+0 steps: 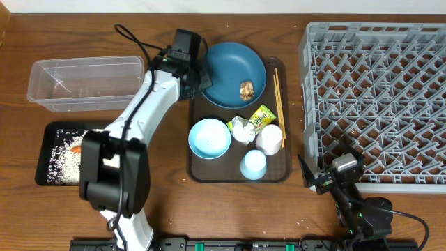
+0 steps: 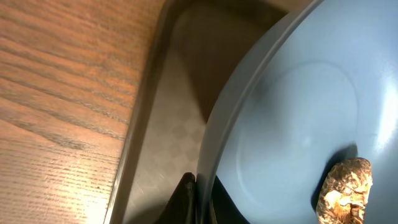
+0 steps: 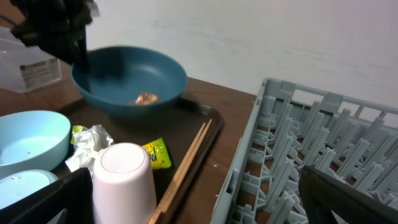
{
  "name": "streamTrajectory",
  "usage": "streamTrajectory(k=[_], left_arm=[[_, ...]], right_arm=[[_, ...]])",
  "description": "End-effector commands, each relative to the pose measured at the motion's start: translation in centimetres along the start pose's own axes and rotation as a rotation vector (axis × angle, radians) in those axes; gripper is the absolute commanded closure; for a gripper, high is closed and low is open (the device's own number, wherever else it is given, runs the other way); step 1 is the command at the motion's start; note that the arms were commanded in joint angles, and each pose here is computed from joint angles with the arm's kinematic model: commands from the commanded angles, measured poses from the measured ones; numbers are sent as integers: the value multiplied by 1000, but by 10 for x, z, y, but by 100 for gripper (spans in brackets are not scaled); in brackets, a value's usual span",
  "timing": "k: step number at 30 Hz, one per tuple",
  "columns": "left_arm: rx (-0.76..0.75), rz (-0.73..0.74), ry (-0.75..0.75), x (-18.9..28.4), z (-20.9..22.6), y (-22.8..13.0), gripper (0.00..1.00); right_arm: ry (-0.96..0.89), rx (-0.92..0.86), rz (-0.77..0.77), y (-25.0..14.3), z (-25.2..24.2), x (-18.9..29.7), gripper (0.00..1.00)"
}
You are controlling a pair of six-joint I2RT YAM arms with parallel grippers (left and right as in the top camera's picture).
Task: Sort waste into correct bins and load items into the dishwasher rack
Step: 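Carry the plate over the black tray and tilt it to dump scraps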
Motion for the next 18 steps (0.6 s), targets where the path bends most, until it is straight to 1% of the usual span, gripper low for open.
streamTrajectory(k=[1, 7, 11, 18], left_arm=[[-6, -102, -31, 39, -8, 19, 94], [24, -127, -27, 81, 2, 17, 94], [162, -123, 6, 108, 30, 13, 94], [451, -47, 116, 148, 106, -12, 94]], right_arm=[[-4, 5, 5, -1, -1, 0, 1], [-3, 5, 5, -1, -1, 0, 1], [-3, 5, 5, -1, -1, 0, 1], [-4, 5, 5, -1, -1, 0, 1]])
Point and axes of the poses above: each gripper's point midway between its finger pads, its own x axis back along the fingers, its own z axis along the line the jaws close on, y = z × x, the point moved 4 cm from there along x, back along the fingers, and after that the axes turned 14 degrees about -x, right-handed, at the moved point
